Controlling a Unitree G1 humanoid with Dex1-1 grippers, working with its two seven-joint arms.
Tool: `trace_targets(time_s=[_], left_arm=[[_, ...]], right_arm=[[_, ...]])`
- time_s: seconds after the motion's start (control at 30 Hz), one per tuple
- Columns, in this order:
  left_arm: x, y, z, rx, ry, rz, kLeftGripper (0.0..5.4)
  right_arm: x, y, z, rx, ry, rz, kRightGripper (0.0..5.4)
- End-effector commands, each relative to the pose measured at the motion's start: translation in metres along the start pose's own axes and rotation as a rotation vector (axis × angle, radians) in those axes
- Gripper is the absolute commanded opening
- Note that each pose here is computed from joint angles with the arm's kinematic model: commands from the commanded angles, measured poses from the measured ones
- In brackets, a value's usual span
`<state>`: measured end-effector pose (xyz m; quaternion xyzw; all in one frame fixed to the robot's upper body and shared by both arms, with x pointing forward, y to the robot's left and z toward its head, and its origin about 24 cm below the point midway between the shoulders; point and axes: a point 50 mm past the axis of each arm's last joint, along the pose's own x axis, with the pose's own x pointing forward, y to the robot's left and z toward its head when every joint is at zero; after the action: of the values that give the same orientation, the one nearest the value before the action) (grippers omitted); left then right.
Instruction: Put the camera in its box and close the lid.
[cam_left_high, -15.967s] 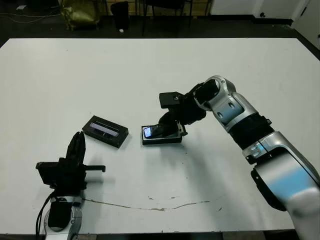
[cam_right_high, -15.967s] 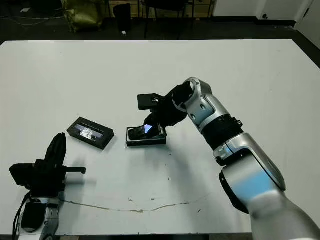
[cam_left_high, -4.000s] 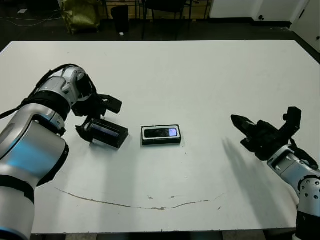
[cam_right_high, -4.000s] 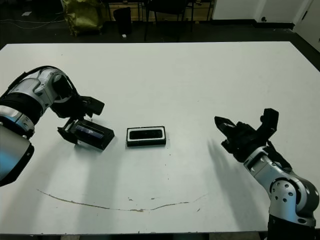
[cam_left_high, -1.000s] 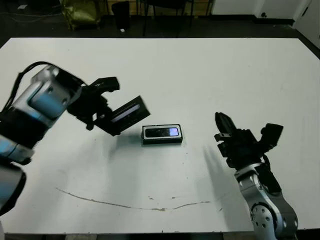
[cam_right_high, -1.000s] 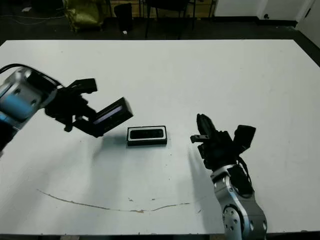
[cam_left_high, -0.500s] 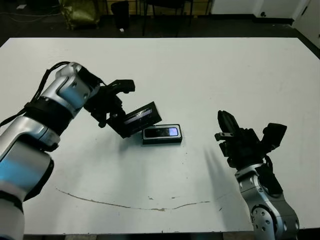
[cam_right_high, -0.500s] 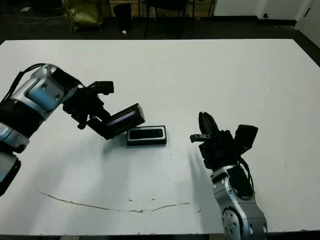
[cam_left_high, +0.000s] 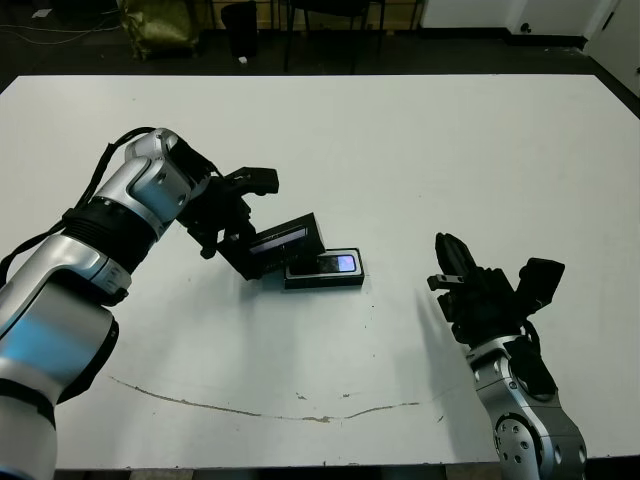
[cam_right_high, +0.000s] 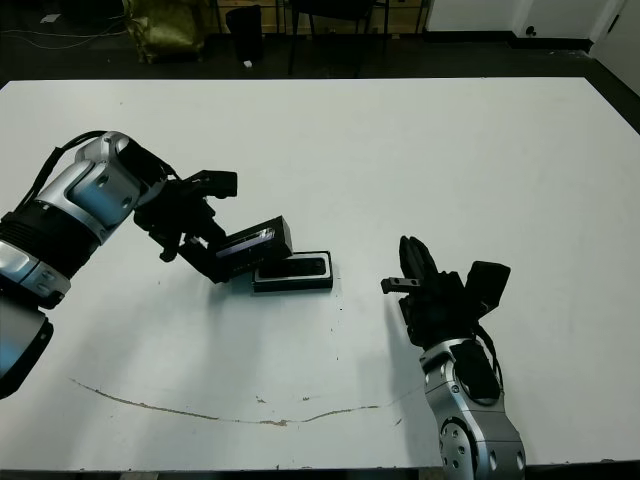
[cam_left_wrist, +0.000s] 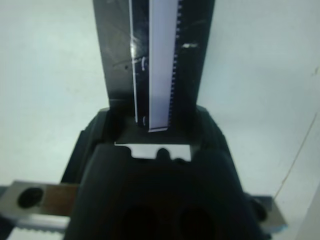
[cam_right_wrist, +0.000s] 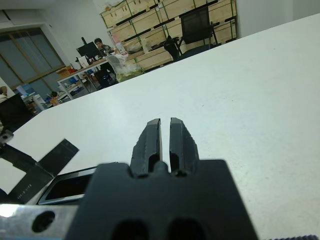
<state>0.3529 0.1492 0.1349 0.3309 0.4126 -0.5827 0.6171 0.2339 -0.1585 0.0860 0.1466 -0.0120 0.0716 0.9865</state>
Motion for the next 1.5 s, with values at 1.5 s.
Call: trace_targets(time_s=[1.5], left_arm=[[0.017, -0.011, 0.024, 0.016, 0.01, 0.013, 2.08]], right_arm=[[-0.004, -0.004, -0.004, 0.059, 0.035, -0.068, 0.0]])
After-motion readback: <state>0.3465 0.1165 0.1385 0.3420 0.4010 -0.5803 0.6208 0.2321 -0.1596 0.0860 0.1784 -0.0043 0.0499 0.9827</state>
